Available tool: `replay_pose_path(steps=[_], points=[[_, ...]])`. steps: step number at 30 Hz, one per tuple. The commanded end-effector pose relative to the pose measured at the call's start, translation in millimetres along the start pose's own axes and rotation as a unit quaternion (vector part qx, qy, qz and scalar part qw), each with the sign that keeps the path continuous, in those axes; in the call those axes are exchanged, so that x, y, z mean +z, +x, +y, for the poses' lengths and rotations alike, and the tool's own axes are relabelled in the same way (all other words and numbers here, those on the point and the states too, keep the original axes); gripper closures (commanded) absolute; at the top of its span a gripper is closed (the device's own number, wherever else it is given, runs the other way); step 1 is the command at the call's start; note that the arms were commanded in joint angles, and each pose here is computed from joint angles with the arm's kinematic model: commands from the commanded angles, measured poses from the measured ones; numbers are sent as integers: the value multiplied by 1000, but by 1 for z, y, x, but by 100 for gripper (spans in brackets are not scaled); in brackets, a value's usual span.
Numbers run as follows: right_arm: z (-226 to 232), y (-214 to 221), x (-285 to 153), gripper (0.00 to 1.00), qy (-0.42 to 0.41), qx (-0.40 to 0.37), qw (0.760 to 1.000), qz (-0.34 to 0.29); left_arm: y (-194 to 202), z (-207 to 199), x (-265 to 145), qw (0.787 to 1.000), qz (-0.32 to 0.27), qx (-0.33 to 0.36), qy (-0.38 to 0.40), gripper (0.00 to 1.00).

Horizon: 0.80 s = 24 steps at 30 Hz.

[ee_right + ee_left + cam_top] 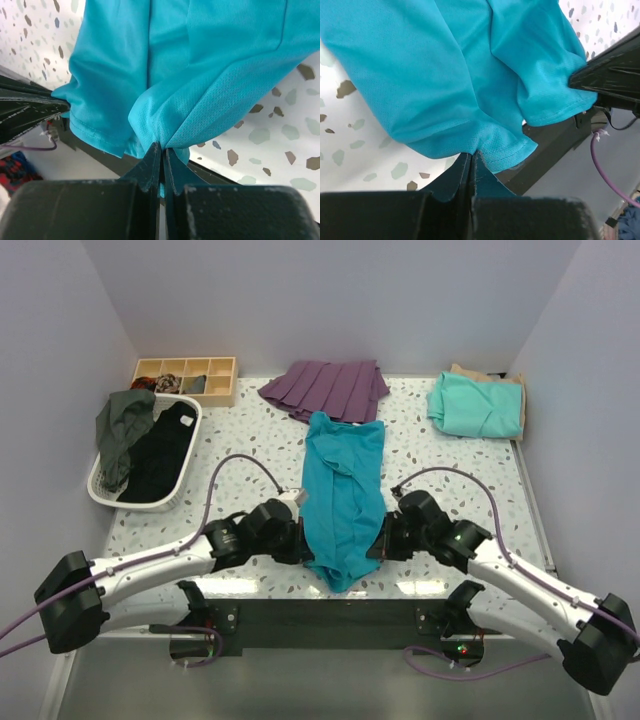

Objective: Fold and stack the t-shirts
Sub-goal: Grab the bottom of the folded rectangular tshirt with both arms, then fold the folded rectangular tshirt in 1/3 of the way

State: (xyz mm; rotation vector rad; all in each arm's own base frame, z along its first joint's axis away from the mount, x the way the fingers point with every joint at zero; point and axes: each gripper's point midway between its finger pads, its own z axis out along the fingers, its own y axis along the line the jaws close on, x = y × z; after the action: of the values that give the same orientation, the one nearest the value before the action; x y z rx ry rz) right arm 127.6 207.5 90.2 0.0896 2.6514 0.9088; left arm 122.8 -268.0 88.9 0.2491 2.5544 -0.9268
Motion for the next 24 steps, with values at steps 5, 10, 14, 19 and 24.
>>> replay_pose_path(steps=[5, 10, 14, 19, 24], points=[[9, -60, -11, 100, 79, -83, 991, -64, -61, 7, 2, 997, -58, 7, -51, 100], [12, -94, -2, 100, 102, -99, 987, -72, -114, 13, 5, 993, -98, 13, -63, 100], [14, -119, 4, 100, 120, -109, 984, -74, -139, 15, 18, 991, -102, 33, -75, 100], [0, -141, 14, 100, 150, -102, 981, -65, -156, 23, 40, 992, -93, 35, -81, 100], [-14, -162, 27, 100, 172, -91, 979, -56, -177, 44, 52, 991, -93, 23, -92, 100]])
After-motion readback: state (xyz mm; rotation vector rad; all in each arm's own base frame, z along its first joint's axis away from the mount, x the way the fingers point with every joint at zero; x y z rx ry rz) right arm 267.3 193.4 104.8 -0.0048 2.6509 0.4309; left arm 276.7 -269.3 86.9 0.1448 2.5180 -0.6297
